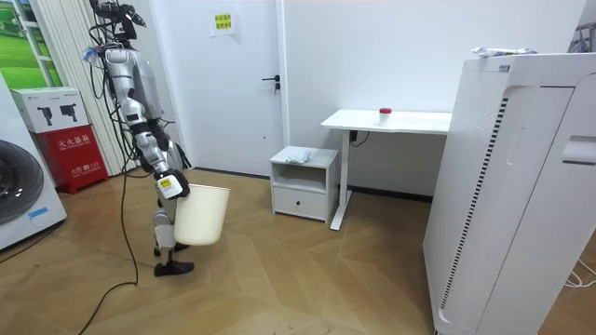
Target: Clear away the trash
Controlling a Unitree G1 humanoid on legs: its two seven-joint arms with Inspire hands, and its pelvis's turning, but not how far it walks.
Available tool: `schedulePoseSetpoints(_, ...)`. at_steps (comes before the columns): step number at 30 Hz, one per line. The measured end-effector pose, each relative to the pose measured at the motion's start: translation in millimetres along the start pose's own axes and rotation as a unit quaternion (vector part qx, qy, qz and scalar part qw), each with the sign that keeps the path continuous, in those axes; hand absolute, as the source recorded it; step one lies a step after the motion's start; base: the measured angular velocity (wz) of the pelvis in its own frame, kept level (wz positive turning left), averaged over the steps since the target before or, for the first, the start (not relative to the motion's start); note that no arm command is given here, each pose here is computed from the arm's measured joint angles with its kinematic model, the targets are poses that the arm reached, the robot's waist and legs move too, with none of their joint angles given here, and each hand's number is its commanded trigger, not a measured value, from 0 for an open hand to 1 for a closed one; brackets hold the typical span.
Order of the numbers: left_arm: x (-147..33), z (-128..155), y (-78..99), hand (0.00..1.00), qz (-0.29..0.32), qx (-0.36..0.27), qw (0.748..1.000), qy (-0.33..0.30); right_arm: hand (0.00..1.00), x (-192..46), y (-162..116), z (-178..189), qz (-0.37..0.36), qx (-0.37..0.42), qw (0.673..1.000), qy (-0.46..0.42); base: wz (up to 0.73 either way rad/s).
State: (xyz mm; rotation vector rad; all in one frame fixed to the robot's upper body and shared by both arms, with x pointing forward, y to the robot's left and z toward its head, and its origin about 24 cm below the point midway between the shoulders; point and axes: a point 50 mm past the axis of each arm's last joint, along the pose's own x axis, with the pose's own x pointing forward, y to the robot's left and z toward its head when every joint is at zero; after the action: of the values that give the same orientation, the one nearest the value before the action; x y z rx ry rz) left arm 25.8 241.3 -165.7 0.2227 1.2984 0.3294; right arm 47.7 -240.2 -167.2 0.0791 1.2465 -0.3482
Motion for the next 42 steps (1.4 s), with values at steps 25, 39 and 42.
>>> schedulePoseSetpoints(25, -7.3, -39, 7.3, 0.0, 0.004, 0.028, 0.998, 0.058, 1.0, -2, -4, -11, -0.003, 0.024, 1.0, 0.01, 0.01)
schedulePoseSetpoints(39, -6.8, -41, 6.5, 0.0, 0.002, 0.034, 0.995, 0.094, 1.0, -3, -8, -14, -0.008, 0.071, 0.997, 0.024, 0.02)
schedulePoseSetpoints(42, -6.8, -41, 6.7, 0.0, 0.002, 0.034, 0.995, 0.092, 1.0, -3, -10, -15, -0.012, 0.086, 0.996, 0.024, 0.07)
